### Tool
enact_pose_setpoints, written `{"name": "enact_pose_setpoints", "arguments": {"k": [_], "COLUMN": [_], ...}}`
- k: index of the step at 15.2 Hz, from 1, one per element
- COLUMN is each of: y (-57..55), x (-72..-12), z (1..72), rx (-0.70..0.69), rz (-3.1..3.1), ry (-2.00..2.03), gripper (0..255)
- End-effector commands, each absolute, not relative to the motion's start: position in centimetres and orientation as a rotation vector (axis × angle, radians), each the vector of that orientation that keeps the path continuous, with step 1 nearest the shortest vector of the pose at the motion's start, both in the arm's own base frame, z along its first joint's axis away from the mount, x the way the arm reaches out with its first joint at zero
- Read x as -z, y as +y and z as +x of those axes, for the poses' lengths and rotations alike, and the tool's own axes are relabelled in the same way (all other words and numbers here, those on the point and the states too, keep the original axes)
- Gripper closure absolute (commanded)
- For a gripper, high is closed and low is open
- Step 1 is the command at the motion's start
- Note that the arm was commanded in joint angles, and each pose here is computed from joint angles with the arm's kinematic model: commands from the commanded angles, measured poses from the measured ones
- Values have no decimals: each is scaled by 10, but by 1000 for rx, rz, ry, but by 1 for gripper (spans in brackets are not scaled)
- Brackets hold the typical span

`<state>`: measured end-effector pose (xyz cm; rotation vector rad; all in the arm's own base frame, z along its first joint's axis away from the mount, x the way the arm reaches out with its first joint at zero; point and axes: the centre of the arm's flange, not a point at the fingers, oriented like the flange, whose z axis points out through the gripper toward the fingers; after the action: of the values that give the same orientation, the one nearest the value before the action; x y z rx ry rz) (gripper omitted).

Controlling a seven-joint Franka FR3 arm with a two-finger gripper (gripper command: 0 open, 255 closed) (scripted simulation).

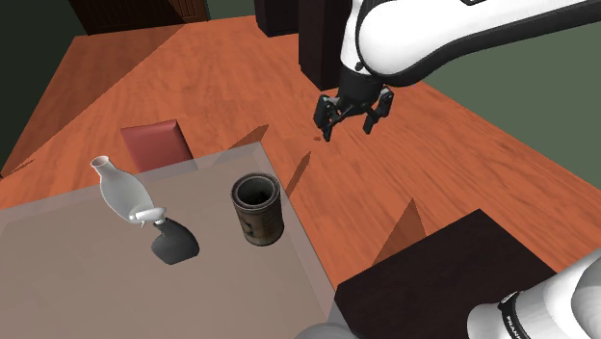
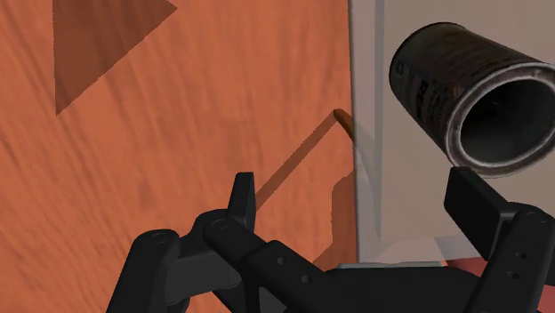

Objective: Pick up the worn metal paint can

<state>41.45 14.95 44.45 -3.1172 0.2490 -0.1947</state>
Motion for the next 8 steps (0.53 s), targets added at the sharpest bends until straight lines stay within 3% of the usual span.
{"name": "enact_pose_setpoints", "arguments": {"k": [1, 8], "y": [166, 218], "x": [-426, -359], "z": [425, 463], "rx": [190, 168], "rz": [-3116, -3116], "ry": [263, 308], "gripper": [0, 0]}}
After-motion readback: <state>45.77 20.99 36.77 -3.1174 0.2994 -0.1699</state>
